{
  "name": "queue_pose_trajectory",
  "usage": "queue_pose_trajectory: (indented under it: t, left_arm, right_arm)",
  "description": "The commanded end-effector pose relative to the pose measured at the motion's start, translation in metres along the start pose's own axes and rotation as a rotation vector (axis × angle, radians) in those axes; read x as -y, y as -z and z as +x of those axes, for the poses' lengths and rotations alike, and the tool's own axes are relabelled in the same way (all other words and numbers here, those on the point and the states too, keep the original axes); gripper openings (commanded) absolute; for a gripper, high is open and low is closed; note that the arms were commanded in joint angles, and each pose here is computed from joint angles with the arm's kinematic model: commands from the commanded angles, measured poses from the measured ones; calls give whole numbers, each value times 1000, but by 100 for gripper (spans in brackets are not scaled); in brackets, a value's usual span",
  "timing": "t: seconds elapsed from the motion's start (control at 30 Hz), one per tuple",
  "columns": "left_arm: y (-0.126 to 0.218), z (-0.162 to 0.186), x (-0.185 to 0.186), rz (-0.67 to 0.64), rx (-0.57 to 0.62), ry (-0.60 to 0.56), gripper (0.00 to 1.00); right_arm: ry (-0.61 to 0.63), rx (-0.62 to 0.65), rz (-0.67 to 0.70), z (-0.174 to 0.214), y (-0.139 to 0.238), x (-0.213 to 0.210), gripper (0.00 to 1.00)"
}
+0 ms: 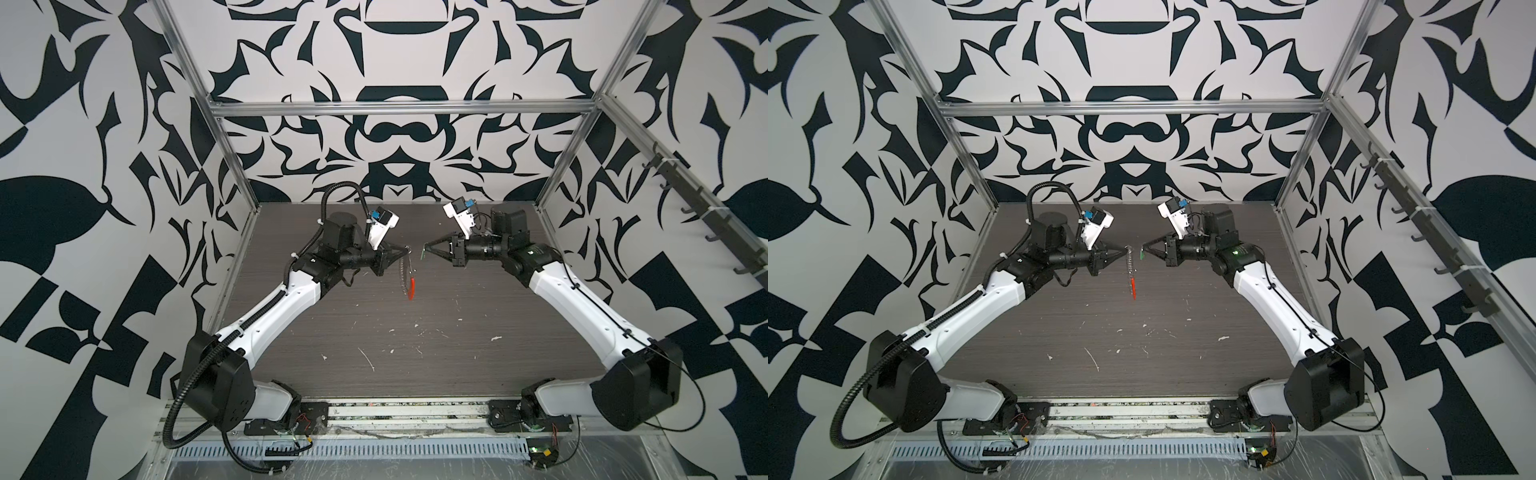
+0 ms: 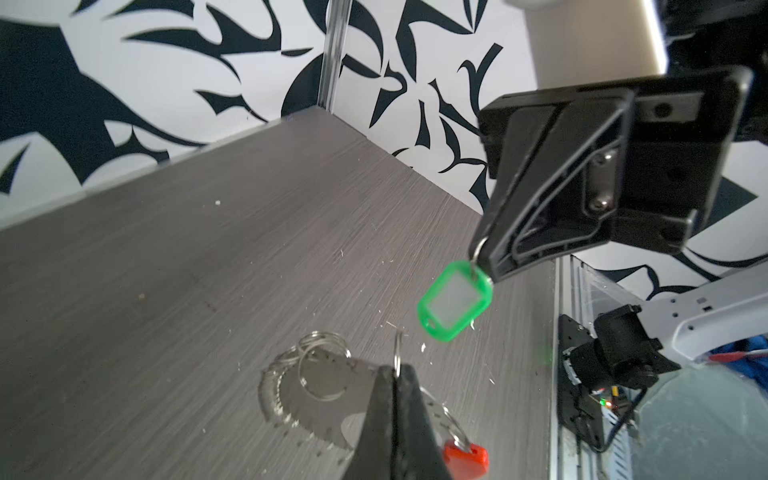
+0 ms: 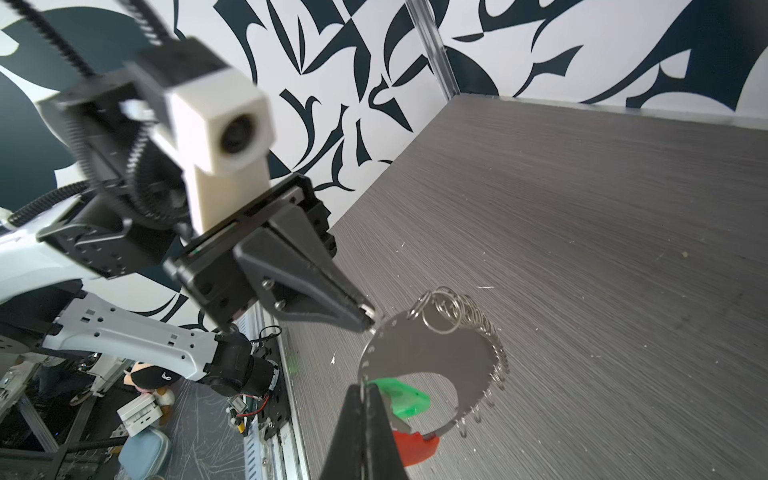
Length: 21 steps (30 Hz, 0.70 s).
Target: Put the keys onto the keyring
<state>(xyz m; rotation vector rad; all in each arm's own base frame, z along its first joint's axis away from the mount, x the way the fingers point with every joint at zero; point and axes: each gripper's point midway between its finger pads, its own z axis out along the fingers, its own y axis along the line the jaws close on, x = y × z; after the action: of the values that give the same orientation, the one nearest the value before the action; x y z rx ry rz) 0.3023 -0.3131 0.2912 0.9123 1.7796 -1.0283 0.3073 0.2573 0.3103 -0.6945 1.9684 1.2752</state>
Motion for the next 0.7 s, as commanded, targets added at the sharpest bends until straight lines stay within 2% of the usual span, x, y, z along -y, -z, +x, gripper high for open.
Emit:
queue_pose_trajectory:
  t: [0.0, 0.27, 0.67]
  left_arm:
    - [3, -25, 5, -50, 115, -154, 0]
    - [3, -33, 9, -55, 193, -177, 0]
    - [-2, -29, 20, 27, 190, -184, 0]
  right_arm:
    - [30, 18, -45, -13, 4, -17, 0]
    - [30, 40, -60, -15, 6, -25, 0]
    - [17, 38, -64, -19, -4, -24, 0]
